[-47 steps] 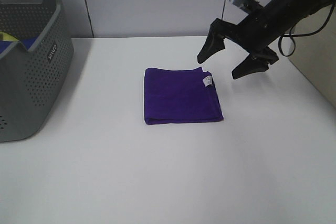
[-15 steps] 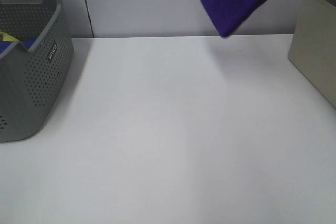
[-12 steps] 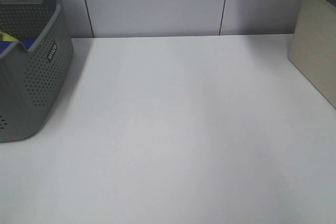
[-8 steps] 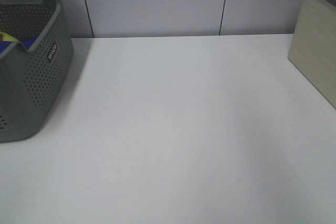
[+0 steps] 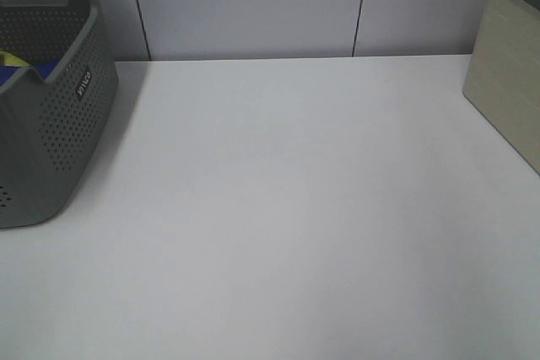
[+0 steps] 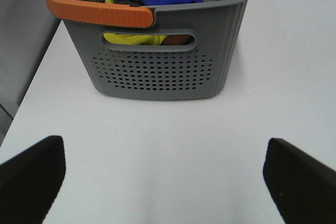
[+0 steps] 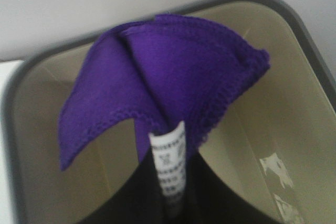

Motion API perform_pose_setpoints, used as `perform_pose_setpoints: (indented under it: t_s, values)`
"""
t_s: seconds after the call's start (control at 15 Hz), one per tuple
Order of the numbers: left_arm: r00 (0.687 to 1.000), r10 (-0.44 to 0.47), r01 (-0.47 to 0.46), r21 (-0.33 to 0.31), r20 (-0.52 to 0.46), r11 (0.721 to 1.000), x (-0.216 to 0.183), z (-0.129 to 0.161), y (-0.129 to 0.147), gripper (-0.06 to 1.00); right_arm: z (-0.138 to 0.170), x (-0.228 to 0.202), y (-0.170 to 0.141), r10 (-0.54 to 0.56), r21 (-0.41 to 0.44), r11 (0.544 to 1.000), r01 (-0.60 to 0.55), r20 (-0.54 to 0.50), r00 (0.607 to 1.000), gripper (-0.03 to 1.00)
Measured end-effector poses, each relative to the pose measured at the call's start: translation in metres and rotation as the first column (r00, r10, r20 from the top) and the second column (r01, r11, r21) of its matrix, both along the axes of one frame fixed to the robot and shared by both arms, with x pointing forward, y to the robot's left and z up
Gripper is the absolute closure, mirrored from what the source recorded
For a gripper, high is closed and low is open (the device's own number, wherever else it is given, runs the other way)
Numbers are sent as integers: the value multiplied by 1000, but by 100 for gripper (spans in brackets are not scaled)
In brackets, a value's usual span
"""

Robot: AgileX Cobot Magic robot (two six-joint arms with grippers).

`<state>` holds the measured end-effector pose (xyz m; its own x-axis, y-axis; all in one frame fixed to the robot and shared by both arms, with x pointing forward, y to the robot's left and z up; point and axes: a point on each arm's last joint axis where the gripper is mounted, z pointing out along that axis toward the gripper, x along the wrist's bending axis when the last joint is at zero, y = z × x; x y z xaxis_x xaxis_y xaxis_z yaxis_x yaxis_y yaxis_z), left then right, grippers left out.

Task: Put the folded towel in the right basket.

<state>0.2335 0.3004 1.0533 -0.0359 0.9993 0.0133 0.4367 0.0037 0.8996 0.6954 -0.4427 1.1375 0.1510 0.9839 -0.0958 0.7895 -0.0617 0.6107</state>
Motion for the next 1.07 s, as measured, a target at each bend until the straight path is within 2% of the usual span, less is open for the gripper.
perform_pose_setpoints:
  t_s: [0.13,0.2,0.27,0.4,0.47,0.53,0.6,0.8,0.93,1.07]
  values:
    - [1000,0,0,0,0,1000,0,0,0,-5,-22,5,-9,-29,-53,998,25,-76,997,91]
    - [1000,0,0,0,0,1000,0,0,0,-5,-28,5,-11,-49,-64,997,42,-99,994,87]
    - [1000,0,0,0,0,1000,0,0,0,-5,-34,4,-12,-61,-65,996,54,-119,991,76]
    - [1000,0,0,0,0,1000,0,0,0,-5,-43,4,-13,-100,-44,995,95,-139,985,29]
    - [1000,0,0,0,0,1000,0,0,0,-5,-46,4,-13,-108,-40,994,103,-148,983,11]
    - [1000,0,0,0,0,1000,0,0,0,-5,-46,4,-13,-112,-35,994,108,-147,983,4]
    - [1000,0,0,0,0,1000,0,0,0,-5,-46,4,-12,-108,-20,994,106,-144,984,1]
    - [1000,0,0,0,0,1000,0,0,0,-5,-40,4,-2,-62,31,997,66,-124,990,-1]
    - [1000,0,0,0,0,1000,0,0,0,-5,-10,-4,19,-23,27,999,25,-61,998,-1]
    - [1000,0,0,0,0,1000,0,0,0,-5,26,-30,51,33,32,999,-33,-4,999,-1]
